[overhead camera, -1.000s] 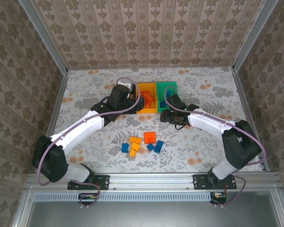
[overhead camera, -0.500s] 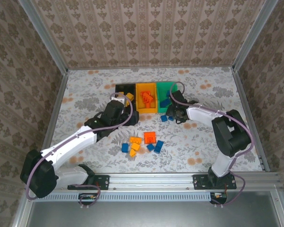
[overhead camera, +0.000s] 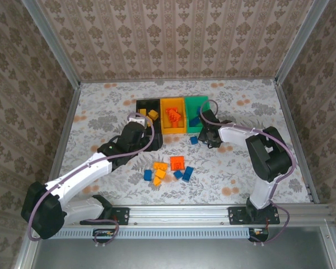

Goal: Sort the legos into containers by color

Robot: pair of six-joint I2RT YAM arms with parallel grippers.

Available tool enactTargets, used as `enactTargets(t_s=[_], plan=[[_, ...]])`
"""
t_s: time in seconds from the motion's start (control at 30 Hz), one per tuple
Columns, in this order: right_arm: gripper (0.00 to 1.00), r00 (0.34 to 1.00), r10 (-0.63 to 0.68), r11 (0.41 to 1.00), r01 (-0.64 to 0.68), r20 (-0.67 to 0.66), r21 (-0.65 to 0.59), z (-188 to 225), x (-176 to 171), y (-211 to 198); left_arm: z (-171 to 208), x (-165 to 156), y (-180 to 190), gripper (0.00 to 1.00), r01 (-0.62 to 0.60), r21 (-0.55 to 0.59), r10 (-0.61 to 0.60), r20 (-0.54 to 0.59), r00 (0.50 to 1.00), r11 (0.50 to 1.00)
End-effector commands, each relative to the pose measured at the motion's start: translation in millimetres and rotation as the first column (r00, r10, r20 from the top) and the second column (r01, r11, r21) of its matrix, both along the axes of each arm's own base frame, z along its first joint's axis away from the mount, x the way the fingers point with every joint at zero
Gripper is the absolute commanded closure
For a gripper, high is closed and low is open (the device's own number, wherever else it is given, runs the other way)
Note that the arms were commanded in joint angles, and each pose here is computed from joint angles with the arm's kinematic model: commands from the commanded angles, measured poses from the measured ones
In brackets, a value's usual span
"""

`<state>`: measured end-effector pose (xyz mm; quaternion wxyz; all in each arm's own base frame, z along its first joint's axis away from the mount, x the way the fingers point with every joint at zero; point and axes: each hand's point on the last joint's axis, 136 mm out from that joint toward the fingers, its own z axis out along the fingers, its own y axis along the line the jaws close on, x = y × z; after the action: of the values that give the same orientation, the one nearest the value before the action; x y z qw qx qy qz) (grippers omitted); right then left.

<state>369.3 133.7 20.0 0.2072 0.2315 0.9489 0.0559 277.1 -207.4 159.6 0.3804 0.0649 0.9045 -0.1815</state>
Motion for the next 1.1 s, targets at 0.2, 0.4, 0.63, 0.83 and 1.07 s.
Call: enactTargets(t_s=[0.2, 0.4, 0.63, 0.83, 1.07], plan=[[0.76, 0.999, 0.010, 1.000, -0.010, -0.033, -0.006, 15, -39, -24, -3, -2, 8, 0.00, -0.030, 0.009, 0.030, 0.002, 1.000, 1.000], [0.78, 0.979, 0.171, 0.983, -0.177, 0.111, 0.052, 81, -23, 0, -9, -8, 13, 0.00, -0.026, 0.029, 0.026, -0.005, 1.000, 0.999], [0.76, 0.956, 0.226, 0.974, -0.217, 0.188, -0.067, 117, 42, 21, -20, -15, 20, 0.00, -0.035, 0.031, 0.036, -0.025, 0.999, 0.999], [0.75, 0.967, 0.215, 0.966, -0.191, 0.137, -0.174, 99, 89, 21, -20, -21, 26, 0.00, -0.038, 0.032, 0.039, -0.030, 0.999, 0.999], [0.67, 0.978, 0.196, 0.971, -0.182, 0.075, -0.158, 80, 101, 27, -19, -23, 34, 0.00, -0.055, 0.043, 0.056, -0.033, 0.998, 0.998]])
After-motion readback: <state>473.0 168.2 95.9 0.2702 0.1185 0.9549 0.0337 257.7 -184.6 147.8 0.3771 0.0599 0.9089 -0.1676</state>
